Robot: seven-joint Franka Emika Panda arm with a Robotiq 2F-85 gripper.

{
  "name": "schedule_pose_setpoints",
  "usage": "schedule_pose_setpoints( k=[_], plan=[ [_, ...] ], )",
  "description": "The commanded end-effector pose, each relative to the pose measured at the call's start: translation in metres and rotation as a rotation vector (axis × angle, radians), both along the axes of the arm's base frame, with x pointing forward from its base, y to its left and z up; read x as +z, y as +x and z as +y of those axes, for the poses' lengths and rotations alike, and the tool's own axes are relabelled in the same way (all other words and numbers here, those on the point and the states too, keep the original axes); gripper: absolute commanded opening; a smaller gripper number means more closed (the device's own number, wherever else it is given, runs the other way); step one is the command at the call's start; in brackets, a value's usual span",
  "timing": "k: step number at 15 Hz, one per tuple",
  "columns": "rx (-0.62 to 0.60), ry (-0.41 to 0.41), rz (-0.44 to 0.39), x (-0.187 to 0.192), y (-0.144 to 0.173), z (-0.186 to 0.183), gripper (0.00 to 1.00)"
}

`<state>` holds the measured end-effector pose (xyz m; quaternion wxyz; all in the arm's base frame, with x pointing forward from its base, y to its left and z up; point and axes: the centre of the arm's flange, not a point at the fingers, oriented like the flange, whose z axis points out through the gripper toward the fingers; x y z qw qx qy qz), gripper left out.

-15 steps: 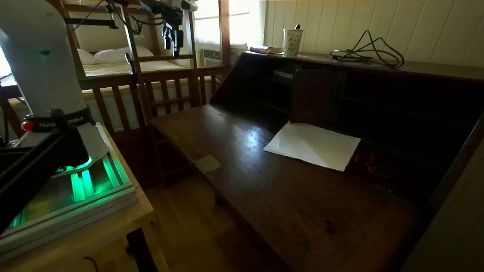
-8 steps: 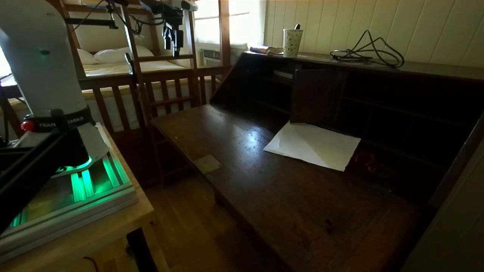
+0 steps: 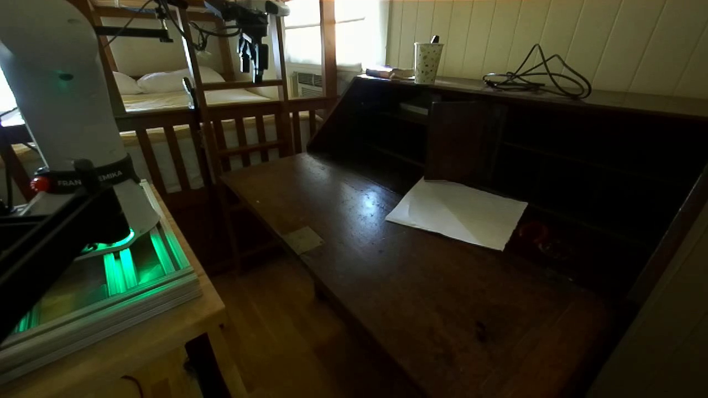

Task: Put the cup in the open cabinet, then close the cabinet door

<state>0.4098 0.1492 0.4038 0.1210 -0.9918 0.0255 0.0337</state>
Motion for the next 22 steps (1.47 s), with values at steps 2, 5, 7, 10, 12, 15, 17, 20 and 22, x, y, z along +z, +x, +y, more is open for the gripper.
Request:
schedule_pose_setpoints(
  k=[2,5,7,10,12,15,17,20,22],
  plan=[
    [0.0,0.0,0.0,0.0,0.0,0.0,1.0],
    [0.0,0.0,0.0,0.0,0.0,0.0,1.0],
    [-0.033,-0.034,-0.062,0.007,0.006,-0.012,1.0],
    [-0.085,-0.117,-0.198,0.026,0.025,-0.039,1.0],
    [-0.104,-0.194,-0.281,0.044,0.04,-0.058,1.0],
    [-0.143,-0.322,-0.389,0.073,0.066,-0.082,1.0],
    [-0.183,-0.404,-0.457,0.094,0.087,-0.095,1.0],
    [-0.288,-0.507,-0.548,0.132,0.116,-0.118,1.0],
    [-0.305,-0.455,-0.487,0.148,0.124,-0.126,1.0]
  ],
)
